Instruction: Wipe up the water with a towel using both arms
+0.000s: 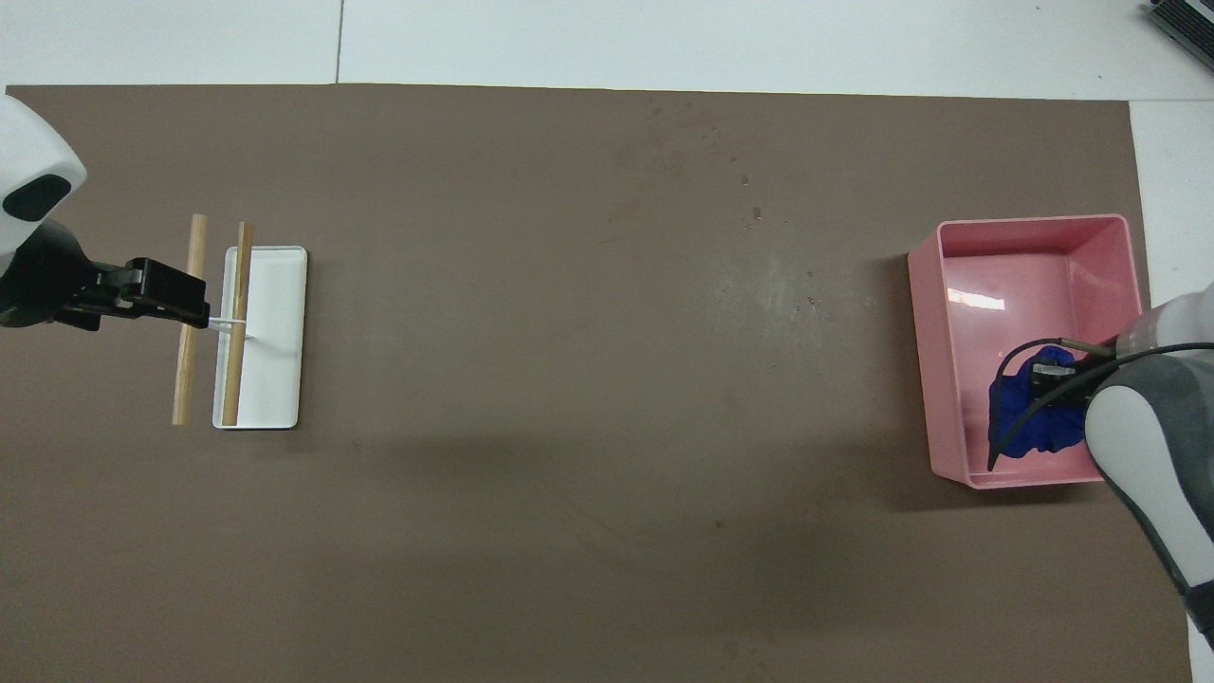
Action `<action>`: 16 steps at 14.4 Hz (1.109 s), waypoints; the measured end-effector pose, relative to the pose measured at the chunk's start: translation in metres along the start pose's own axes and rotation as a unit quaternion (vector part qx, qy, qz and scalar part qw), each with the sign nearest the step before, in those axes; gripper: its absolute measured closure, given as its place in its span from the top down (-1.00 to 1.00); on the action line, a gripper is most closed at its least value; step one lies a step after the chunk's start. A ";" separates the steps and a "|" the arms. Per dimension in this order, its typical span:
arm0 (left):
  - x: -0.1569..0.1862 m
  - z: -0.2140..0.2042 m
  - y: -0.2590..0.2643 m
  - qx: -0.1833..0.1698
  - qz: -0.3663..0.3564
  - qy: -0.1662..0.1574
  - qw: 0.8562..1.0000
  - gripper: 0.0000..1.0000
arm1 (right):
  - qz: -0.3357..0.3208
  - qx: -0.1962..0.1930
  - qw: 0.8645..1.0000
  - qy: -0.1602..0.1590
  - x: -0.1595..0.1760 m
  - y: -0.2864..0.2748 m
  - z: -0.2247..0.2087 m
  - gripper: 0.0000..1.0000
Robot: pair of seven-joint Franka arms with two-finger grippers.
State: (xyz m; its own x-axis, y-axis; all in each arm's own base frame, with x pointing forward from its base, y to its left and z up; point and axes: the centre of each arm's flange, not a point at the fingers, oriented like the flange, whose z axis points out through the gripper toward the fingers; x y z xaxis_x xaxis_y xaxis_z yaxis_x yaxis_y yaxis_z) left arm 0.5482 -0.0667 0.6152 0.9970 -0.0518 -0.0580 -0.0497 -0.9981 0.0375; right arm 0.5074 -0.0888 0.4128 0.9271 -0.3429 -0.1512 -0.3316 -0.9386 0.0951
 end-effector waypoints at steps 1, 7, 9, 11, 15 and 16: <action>0.000 0.001 -0.001 0.000 -0.001 -0.001 1.000 1.00 | 0.001 0.001 1.000 -0.003 0.003 0.006 0.013 -0.57; 0.000 0.001 -0.001 0.000 -0.001 -0.002 1.000 1.00 | -0.009 0.000 1.000 -0.012 0.001 0.001 0.036 -0.31; 0.000 0.001 -0.002 0.000 -0.002 -0.002 1.000 1.00 | -0.011 0.001 1.000 -0.004 0.001 -0.002 0.021 0.08; 0.000 0.001 -0.002 0.000 -0.002 -0.002 1.000 1.00 | -0.018 -0.001 1.000 -0.003 -0.001 -0.009 -0.014 0.52; 0.000 0.001 -0.002 0.000 -0.002 -0.002 1.000 1.00 | -0.055 0.004 0.997 0.062 -0.014 -0.049 -0.133 1.00; 0.000 0.001 -0.002 0.000 -0.002 -0.002 1.000 1.00 | -0.062 0.008 0.995 0.079 -0.017 -0.057 -0.153 1.00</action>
State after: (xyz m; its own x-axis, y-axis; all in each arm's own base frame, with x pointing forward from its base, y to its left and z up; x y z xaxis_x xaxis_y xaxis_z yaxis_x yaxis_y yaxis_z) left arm 0.5478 -0.0649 0.6138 0.9969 -0.0486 -0.0612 -0.0464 -0.9982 0.0370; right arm 0.5376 -0.0236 0.5607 0.9765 -0.2154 -0.0039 -0.2147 -0.9742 0.0698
